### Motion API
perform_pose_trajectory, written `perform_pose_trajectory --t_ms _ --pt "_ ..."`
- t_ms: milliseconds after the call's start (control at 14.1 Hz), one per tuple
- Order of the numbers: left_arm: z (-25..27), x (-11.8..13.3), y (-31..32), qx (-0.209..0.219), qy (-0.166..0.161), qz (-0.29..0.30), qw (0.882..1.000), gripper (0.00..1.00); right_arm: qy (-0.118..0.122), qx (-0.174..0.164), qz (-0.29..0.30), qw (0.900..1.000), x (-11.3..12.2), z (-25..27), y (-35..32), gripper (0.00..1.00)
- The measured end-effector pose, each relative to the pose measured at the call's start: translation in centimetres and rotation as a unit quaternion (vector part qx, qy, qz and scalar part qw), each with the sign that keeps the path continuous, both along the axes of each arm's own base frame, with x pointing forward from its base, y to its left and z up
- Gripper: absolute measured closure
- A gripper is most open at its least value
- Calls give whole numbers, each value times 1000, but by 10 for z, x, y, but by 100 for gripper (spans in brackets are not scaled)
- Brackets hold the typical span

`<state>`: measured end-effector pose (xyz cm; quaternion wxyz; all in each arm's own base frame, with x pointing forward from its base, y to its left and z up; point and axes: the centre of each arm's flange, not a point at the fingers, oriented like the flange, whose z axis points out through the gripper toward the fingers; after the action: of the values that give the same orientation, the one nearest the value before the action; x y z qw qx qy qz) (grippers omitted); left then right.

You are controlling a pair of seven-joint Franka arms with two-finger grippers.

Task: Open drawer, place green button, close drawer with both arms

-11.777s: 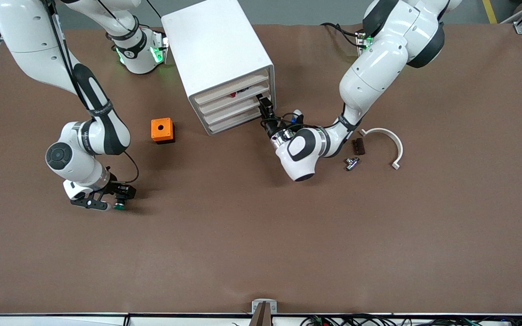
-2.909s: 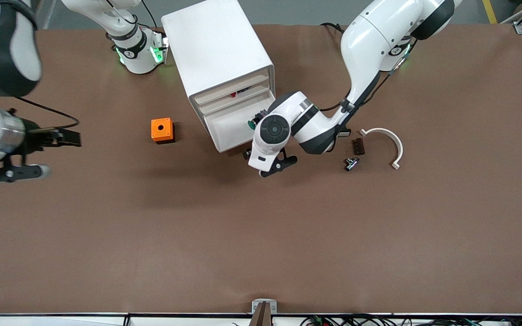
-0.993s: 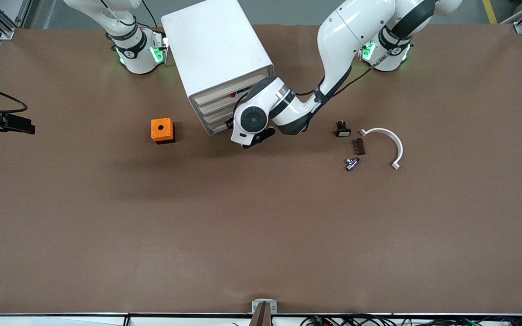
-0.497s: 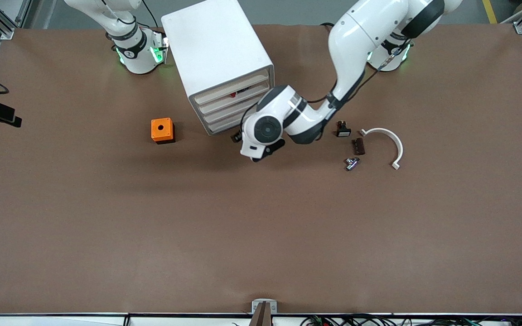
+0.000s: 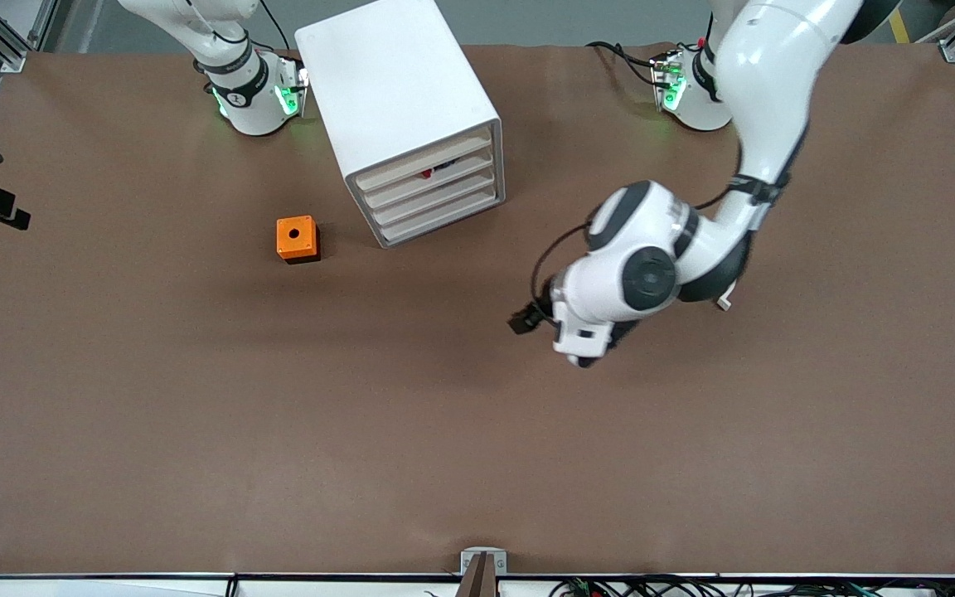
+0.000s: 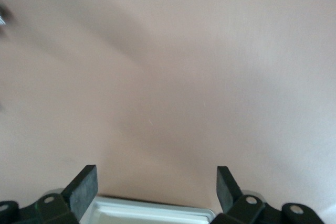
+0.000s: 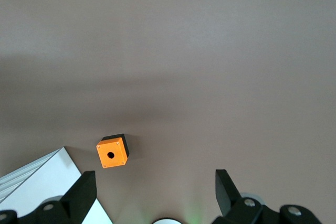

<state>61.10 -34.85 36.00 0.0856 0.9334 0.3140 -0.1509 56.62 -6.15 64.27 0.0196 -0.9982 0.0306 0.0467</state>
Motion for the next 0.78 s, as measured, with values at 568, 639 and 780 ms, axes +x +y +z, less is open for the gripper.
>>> perform_pose_trajectory --t_ms 568,639,780 --pt "142 4 186 23 -23 -150 988 0 -23 -1 3 1000 -37 5 8 0" --pt "155 1 210 20 -25 -169 985 0 -25 -1 4 1000 -38 6 9 0" --pt "180 -7 248 15 -36 -204 978 0 -29 -1 5 1000 -41 10 10 0"
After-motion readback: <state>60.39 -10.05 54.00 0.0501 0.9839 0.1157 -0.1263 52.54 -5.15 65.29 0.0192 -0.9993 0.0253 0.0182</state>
